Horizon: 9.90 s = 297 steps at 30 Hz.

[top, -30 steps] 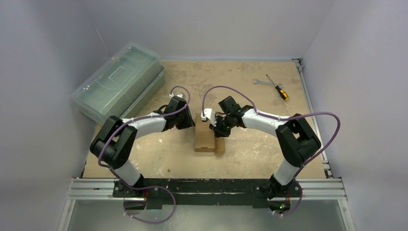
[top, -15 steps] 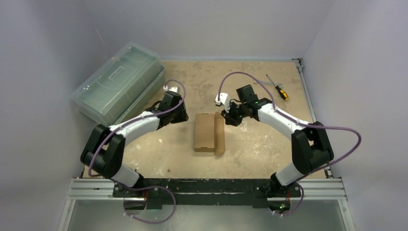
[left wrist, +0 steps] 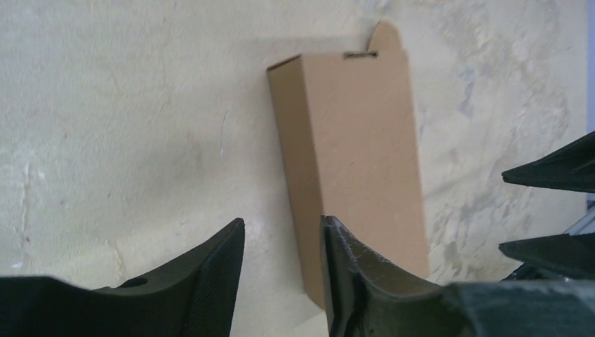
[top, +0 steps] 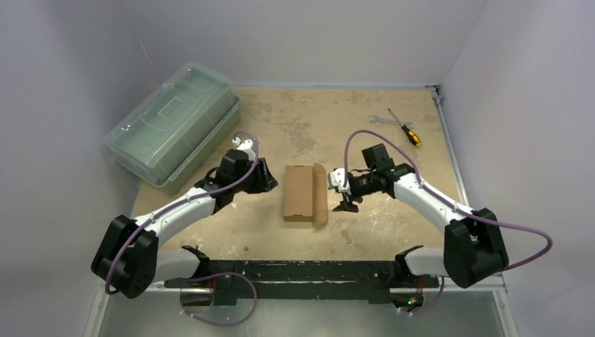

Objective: Fold the paper box
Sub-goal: Close the paper box at the center of the board.

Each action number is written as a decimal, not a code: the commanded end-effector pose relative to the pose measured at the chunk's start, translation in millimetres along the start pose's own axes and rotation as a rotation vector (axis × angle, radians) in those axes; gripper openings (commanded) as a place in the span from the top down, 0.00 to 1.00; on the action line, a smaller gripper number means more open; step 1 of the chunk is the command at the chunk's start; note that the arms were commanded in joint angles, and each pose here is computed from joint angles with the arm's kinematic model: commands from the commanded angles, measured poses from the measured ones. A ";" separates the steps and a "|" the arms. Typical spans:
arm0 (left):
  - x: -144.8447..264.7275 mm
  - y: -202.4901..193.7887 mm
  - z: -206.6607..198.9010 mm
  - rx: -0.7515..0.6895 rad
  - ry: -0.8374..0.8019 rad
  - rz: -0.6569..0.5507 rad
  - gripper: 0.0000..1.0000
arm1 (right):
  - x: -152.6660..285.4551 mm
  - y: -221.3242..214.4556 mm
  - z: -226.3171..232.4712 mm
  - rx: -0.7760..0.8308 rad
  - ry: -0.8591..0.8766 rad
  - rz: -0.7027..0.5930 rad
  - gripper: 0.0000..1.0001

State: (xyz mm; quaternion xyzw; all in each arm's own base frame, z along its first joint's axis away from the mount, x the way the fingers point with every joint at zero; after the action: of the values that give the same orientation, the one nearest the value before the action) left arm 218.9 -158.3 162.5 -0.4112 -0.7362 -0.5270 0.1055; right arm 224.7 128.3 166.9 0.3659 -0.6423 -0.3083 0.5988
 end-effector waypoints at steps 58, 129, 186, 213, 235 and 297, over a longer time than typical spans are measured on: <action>-42.7 -4.7 18.3 0.039 0.092 -0.010 0.64 | -45.9 18.4 -53.7 -0.283 -0.249 0.169 1.00; 2.9 -69.4 10.5 0.186 -0.160 -0.083 0.61 | -68.4 0.9 46.9 0.337 0.080 0.206 0.43; -4.8 -80.9 -8.6 0.165 -0.185 -0.077 0.77 | -59.0 -0.1 23.3 0.115 -0.040 0.258 0.78; -9.9 -56.0 -21.8 0.122 -0.221 -0.152 0.58 | -64.3 -3.6 24.5 0.103 -0.052 0.269 0.95; -23.7 -60.3 -17.9 0.101 -0.189 -0.122 0.62 | -60.0 -2.0 16.4 0.024 -0.105 0.268 1.00; -56.3 -44.0 -24.8 -0.025 -0.097 0.030 0.37 | -53.5 0.2 7.2 -0.023 -0.224 0.256 1.00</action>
State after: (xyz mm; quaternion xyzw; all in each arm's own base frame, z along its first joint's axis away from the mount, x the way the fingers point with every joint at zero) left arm 213.9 -208.7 108.8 -0.4413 -0.7397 -0.5016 0.0806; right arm 208.9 168.4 122.4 0.2226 -0.7261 -0.2600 0.5964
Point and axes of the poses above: each gripper's point midway between its finger pads, its own x axis back along the fingers, its own z axis along the line the jaws close on, y = z × x, the point moved 10 cm from there along x, back along the fingers, and after that the axes turned 7 degrees about -x, right-handed, at the moved point
